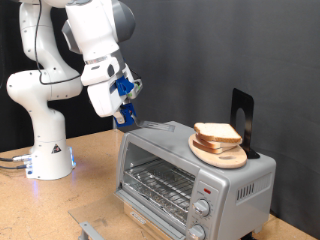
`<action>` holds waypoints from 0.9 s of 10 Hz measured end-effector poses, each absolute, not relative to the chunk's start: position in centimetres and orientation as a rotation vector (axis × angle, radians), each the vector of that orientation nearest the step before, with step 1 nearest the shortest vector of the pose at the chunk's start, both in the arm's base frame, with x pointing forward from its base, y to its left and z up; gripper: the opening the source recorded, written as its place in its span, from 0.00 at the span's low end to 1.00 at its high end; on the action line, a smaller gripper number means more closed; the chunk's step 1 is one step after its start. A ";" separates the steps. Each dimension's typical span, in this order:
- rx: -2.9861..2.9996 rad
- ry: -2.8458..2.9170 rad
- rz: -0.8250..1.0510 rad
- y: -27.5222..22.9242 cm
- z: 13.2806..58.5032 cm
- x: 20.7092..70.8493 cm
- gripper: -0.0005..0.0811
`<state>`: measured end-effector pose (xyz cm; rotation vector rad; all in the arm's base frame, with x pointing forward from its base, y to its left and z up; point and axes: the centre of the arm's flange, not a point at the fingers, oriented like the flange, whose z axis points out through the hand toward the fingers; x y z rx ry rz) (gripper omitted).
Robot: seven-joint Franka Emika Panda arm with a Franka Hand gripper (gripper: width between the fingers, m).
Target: Make a piece of toast with the oven
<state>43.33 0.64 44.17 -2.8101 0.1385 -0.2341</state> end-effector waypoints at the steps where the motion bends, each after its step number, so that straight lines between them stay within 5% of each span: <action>1: -2.806 0.142 -0.245 1.0 44.2 43.4 0.54; 9: -2.809 0.185 -0.252 3.0 42.7 45.0 0.54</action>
